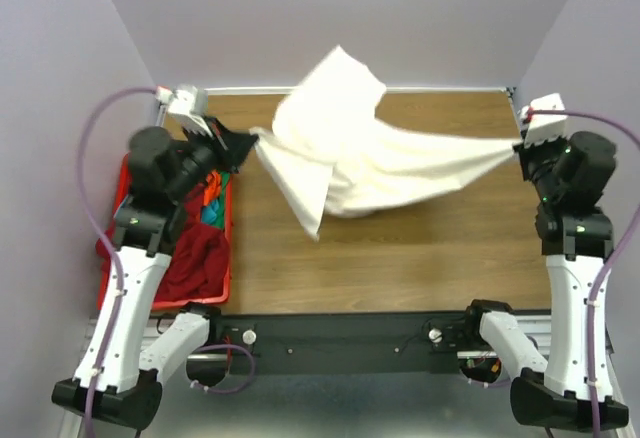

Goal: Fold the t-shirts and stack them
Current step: Flatten the tshirt out

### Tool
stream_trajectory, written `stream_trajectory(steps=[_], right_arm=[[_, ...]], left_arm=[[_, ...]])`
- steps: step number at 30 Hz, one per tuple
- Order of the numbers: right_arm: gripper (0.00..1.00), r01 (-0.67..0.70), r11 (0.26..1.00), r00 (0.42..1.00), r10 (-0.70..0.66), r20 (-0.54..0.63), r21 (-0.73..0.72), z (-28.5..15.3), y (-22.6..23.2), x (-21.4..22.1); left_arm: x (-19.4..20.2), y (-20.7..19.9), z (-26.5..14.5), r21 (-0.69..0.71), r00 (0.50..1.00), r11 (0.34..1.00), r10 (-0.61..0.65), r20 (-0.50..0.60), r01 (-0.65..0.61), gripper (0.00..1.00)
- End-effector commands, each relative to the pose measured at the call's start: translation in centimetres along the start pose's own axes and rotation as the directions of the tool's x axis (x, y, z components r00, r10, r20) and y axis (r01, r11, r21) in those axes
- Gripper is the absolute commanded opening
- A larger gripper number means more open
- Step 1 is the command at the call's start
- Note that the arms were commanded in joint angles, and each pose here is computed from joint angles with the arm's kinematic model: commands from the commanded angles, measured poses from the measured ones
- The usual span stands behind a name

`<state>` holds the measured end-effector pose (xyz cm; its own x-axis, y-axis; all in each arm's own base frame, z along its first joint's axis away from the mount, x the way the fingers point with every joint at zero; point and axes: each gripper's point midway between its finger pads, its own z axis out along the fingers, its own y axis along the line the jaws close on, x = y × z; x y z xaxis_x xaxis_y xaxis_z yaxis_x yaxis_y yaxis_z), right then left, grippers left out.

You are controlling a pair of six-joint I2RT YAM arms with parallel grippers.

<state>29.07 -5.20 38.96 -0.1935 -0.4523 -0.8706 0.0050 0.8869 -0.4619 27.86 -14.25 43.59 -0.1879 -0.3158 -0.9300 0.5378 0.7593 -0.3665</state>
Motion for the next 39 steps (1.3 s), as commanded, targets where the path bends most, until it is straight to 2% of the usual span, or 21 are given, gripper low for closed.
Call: stream_trajectory(steps=[1, 2, 3, 4, 5, 6, 7, 9, 12, 14, 15, 18, 19, 20, 21, 24, 25, 27, 31, 33, 39], right_arm=[[0.01, 0.12, 0.993, 0.955, -0.116, -0.273, 0.0, -1.4, 1.9, 10.2], [0.01, 0.126, 0.992, 0.946, -0.123, -0.299, -0.006, -1.6, 2.3, 11.4], [0.04, 0.128, 0.992, 0.939, -0.126, -0.321, -0.016, -1.7, 2.8, 12.6], [0.32, 0.119, 0.992, 0.928, -0.129, -0.348, -0.05, -1.5, 4.0, 14.3], [0.49, 0.108, 0.992, 0.925, -0.125, -0.359, -0.067, -1.3, 4.5, 14.8], [0.77, 0.072, 0.991, 0.921, -0.108, -0.373, -0.11, -0.4, 5.5, 15.4], [0.85, 0.048, 0.989, 0.923, -0.097, -0.373, -0.138, 0.1, 6.2, 15.4], [0.93, -0.041, 0.967, 0.935, -0.052, -0.35, -0.253, 1.5, 8.8, 14.9], [0.95, -0.151, 0.902, 0.931, -0.008, -0.365, -0.404, 3.7, 12.0, 14.6], [0.95, -0.264, 0.798, 0.919, 0.037, -0.393, -0.541, 5.0, 15.6, 14.9], [0.94, -0.318, 0.719, 0.921, 0.079, -0.382, -0.618, 5.4, 17.3, 13.7], [0.87, -0.486, 0.565, 0.853, 0.142, -0.502, -0.667, 8.0, 20.4, 14.4], [0.81, -0.531, 0.511, 0.832, 0.164, -0.53, -0.676, 8.5, 21.3, 13.9], [0.78, -0.593, 0.468, 0.783, 0.147, -0.604, -0.655, 9.5, 22.7, 15.7], [0.77, -0.59, 0.461, 0.788, 0.153, -0.596, -0.663, 10.7, 22.6, 15.0], [0.75, -0.629, 0.465, 0.744, 0.127, -0.656, -0.623, 12.7, 23.8, 16.9], [0.75, -0.631, 0.48, 0.738, 0.131, -0.662, -0.609, 13.3, 23.6, 16.8], [0.75, -0.633, 0.495, 0.73, 0.127, -0.671, -0.595, 13.8, 23.6, 17.4], [0.76, -0.624, 0.505, 0.73, 0.103, -0.676, -0.597, 12.8, 23.8, 18.4], [0.77, -0.605, 0.505, 0.745, 0.087, -0.661, -0.615, 12.1, 23.8, 18.7], [0.78, -0.594, 0.454, 0.77, 0.082, -0.632, -0.664, 9.3, 24.5, 18.5]], left_arm=[[12.8, 4.1, -2.2, -0.156, 0.944, 0.971, -0.215, -0.252, 0.18, 0.07], [14.7, 4.1, -2.8, -0.155, 0.928, 0.965, -0.246, -0.281, 0.21, 0.17], [16.3, 4.1, -3.4, -0.16, 0.91, 0.956, -0.283, -0.302, 0.245, 0.34], [19.0, 4.5, -4.4, -0.186, 0.885, 0.943, -0.325, -0.333, 0.276, 0.75], [19.7, 4.7, -4.7, -0.195, 0.882, 0.94, -0.331, -0.337, 0.278, 0.86], [20.1, 5.2, -5.0, -0.216, 0.887, 0.939, -0.328, -0.325, 0.268, 0.88], [20.0, 5.5, -4.9, -0.221, 0.896, 0.943, -0.312, -0.315, 0.25, 0.88], [18.9, 5.8, -3.8, -0.207, 0.913, 0.951, -0.284, -0.292, 0.229, 0.88], [17.9, 6.4, -2.0, -0.187, 0.927, 0.964, -0.24, -0.29, 0.191, 0.88], [17.3, 6.9, 0.4, -0.147, 0.934, 0.974, -0.207, -0.292, 0.17, 0.88], [17.2, 7.6, 2.3, -0.128, 0.936, 0.98, -0.185, -0.3, 0.153, 0.87], [18.4, 9.0, 5.4, -0.095, 0.917, 0.988, -0.146, -0.371, 0.119, 0.85], [19.3, 9.9, 7.5, -0.095, 0.896, 0.988, -0.15, -0.418, 0.121, 0.82], [19.8, 10.3, 8.6, -0.091, 0.886, 0.989, -0.145, -0.441, 0.116, 0.82], [20.7, 10.8, 9.4, -0.104, 0.864, 0.988, -0.153, -0.479, 0.117, 0.81], [22.8, 11.2, 13.6, -0.091, 0.815, 0.993, -0.118, -0.568, 0.08, 0.8], [23.3, 10.9, 16.5, -0.065, 0.806, 0.997, -0.064, -0.588, 0.032, 0.8], [24.1, 10.7, 19.0, -0.032, 0.786, 0.999, 0.0, -0.618, -0.026, 0.8], [27.4, 11.6, 25.5, 0.042, 0.681, 0.972, 0.191, -0.707, -0.229, 0.8], [29.0, 11.8, 27.6, 0.078, 0.642, 0.957, 0.248, -0.725, -0.28, 0.78], [30.4, 12.6, 29.0, 0.104, 0.637, 0.948, 0.28, -0.718, -0.3, 0.78]])
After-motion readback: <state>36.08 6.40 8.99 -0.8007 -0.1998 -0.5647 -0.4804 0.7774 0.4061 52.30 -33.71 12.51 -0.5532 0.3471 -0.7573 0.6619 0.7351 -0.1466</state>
